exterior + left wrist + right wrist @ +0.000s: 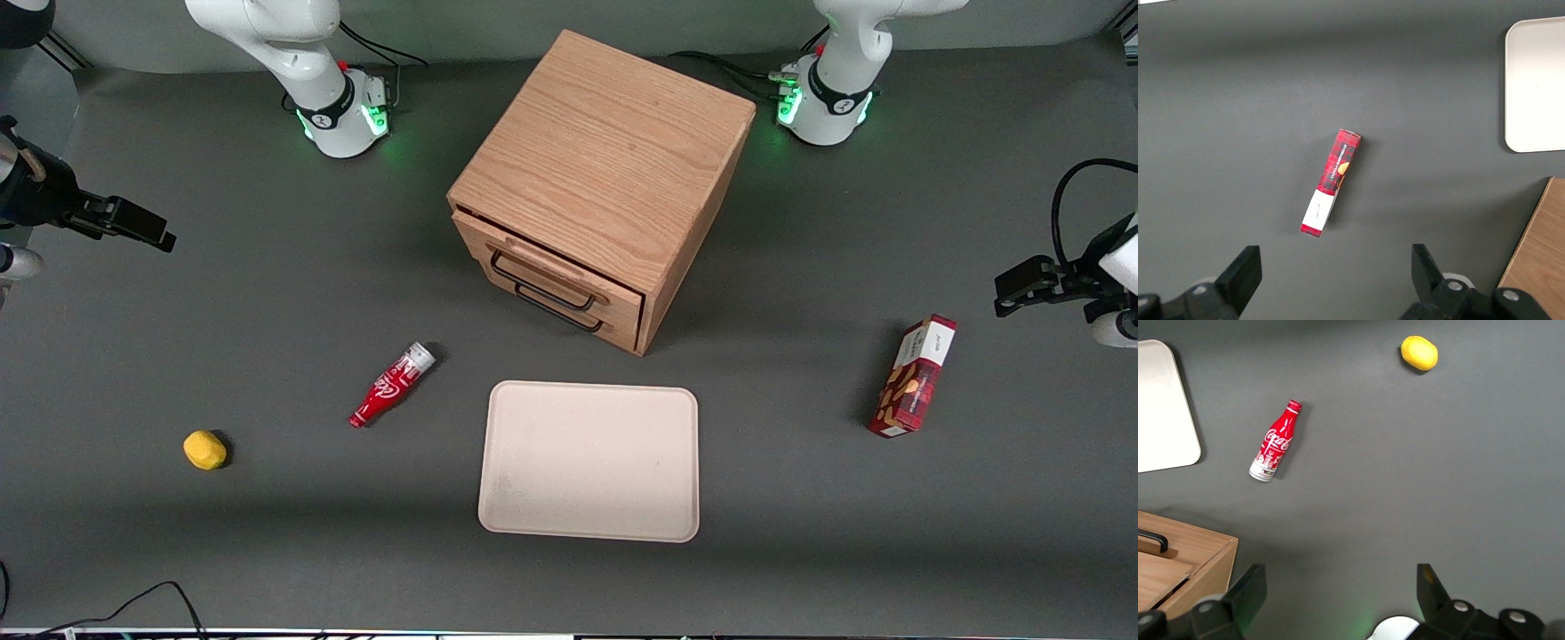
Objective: Open upper drawer
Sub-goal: 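Move the right gripper to the upper drawer's black handle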
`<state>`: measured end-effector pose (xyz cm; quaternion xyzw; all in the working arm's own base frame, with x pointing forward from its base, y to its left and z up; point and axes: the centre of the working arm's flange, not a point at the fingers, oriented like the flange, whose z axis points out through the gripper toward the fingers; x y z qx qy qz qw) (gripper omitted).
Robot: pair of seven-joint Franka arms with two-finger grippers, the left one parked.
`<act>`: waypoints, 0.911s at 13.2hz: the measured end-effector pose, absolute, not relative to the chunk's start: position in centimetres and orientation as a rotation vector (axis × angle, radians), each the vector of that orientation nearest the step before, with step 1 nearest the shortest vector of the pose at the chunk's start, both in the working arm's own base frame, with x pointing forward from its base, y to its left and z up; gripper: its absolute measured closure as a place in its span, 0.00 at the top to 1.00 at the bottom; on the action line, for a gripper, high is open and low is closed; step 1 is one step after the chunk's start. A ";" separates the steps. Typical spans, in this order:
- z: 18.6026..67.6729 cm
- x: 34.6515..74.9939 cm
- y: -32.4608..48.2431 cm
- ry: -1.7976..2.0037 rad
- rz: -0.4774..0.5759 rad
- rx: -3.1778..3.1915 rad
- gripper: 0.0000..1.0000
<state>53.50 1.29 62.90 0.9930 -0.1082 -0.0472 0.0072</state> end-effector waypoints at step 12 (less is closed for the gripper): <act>57.3 57.3 14.3 0.387 -0.051 3.171 1.00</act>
